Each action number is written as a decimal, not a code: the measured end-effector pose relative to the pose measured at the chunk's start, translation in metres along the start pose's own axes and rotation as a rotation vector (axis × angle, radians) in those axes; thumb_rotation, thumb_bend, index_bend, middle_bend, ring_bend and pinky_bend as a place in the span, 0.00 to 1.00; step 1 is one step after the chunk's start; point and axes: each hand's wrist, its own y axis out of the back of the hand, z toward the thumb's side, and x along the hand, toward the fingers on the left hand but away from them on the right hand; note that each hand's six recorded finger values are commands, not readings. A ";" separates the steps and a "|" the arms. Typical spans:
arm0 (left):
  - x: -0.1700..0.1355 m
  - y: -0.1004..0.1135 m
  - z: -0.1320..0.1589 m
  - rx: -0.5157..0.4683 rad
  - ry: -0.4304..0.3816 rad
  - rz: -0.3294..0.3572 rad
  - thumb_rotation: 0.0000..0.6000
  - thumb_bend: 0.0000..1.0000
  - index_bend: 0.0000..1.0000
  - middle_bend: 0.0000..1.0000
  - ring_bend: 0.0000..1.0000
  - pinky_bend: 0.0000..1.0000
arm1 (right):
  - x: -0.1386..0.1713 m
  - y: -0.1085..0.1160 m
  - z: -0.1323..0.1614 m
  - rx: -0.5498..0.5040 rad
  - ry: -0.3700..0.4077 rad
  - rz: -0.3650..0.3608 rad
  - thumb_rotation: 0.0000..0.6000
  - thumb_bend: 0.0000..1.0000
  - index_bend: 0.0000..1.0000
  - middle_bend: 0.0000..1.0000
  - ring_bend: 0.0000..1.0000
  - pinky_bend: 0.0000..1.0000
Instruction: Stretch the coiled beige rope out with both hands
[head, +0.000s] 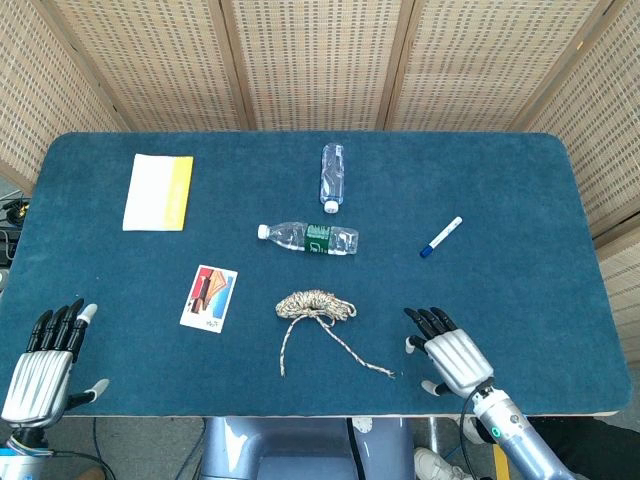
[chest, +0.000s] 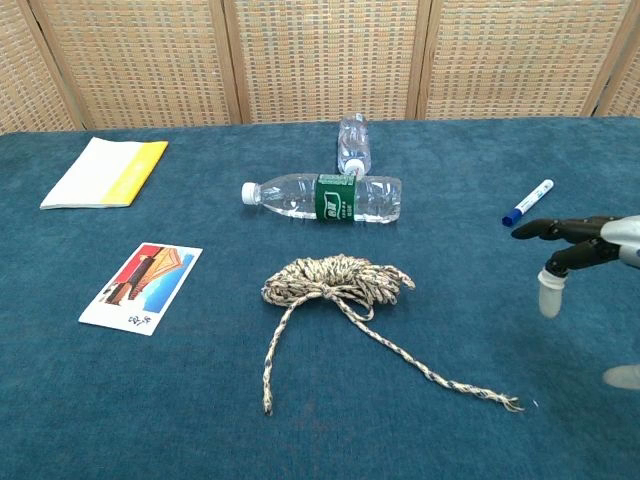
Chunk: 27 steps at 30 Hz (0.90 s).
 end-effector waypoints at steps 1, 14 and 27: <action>0.000 0.000 0.000 0.000 0.001 -0.001 1.00 0.00 0.00 0.00 0.00 0.00 | -0.005 -0.002 0.001 -0.007 0.001 0.012 1.00 0.17 0.41 0.00 0.00 0.00; 0.004 -0.005 0.001 0.008 0.003 -0.005 1.00 0.00 0.00 0.00 0.00 0.00 | -0.046 -0.027 0.023 0.082 0.003 0.080 1.00 0.28 0.43 0.00 0.00 0.00; 0.005 -0.008 0.003 0.015 0.001 -0.006 1.00 0.00 0.00 0.00 0.00 0.00 | -0.054 -0.050 0.031 0.059 -0.055 0.083 1.00 0.31 0.46 0.00 0.00 0.00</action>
